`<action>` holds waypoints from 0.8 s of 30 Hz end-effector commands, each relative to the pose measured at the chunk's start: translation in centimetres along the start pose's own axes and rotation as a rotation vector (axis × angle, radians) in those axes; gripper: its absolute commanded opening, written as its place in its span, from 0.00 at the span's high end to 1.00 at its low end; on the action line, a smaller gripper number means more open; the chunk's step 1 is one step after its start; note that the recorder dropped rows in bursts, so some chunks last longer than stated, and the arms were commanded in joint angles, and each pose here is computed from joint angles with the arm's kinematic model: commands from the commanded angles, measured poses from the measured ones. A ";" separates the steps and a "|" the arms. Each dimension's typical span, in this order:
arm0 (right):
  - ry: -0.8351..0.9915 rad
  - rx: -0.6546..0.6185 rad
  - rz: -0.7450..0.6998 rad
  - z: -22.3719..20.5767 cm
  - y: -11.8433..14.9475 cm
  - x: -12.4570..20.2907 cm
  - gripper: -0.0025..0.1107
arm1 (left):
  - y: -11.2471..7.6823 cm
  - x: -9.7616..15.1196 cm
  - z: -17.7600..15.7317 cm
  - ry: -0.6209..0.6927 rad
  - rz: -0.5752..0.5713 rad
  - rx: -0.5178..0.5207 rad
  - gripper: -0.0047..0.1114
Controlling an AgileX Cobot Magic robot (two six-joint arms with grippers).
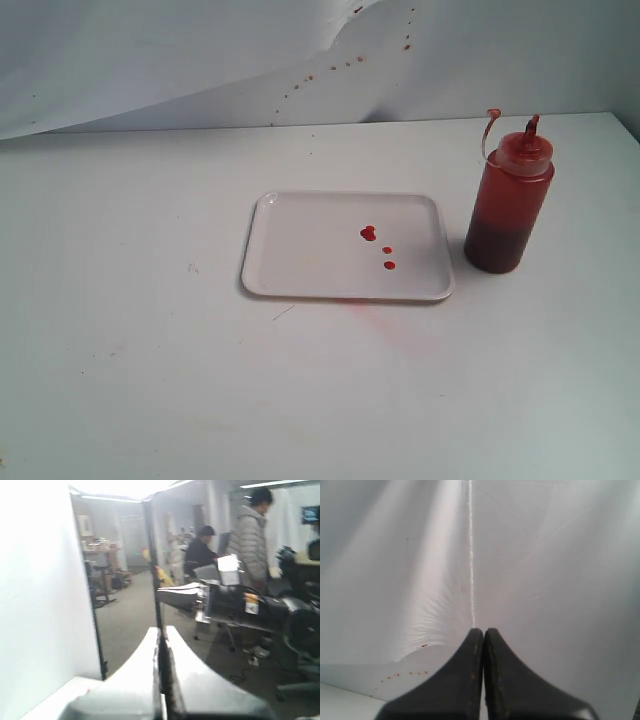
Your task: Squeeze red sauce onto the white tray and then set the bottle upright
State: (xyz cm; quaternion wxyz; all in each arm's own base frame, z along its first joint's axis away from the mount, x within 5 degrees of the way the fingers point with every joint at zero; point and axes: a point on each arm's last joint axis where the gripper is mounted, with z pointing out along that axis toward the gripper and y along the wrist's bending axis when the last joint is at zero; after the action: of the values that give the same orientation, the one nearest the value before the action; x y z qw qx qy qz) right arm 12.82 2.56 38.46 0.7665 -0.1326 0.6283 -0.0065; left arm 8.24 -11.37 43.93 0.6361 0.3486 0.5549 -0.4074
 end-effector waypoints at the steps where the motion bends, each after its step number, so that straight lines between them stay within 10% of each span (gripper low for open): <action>1: 0.006 0.003 0.001 -0.1 0.0 0.1 0.98 | 1.4 3.3 -3.6 -0.048 -0.160 -0.285 0.96; 8: 0.006 0.003 0.001 -0.1 0.0 0.1 0.98 | 1.3 7.3 -9.1 -0.221 -0.267 -0.584 0.96; 18: 0.006 0.003 0.003 -0.1 0.0 0.1 0.98 | -1.1 7.3 -11.0 -0.304 -0.175 -0.543 0.96; 24: 0.006 0.003 0.003 -0.1 0.0 0.1 0.98 | 0.4 10.0 -11.2 -0.258 0.030 -0.667 0.96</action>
State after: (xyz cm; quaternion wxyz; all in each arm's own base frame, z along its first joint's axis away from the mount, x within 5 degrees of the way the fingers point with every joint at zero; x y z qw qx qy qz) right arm 12.82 2.56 38.46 0.7665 -0.1326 0.6283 -0.0065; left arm 3.64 -3.00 33.95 0.7706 0.0901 0.5647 -0.2815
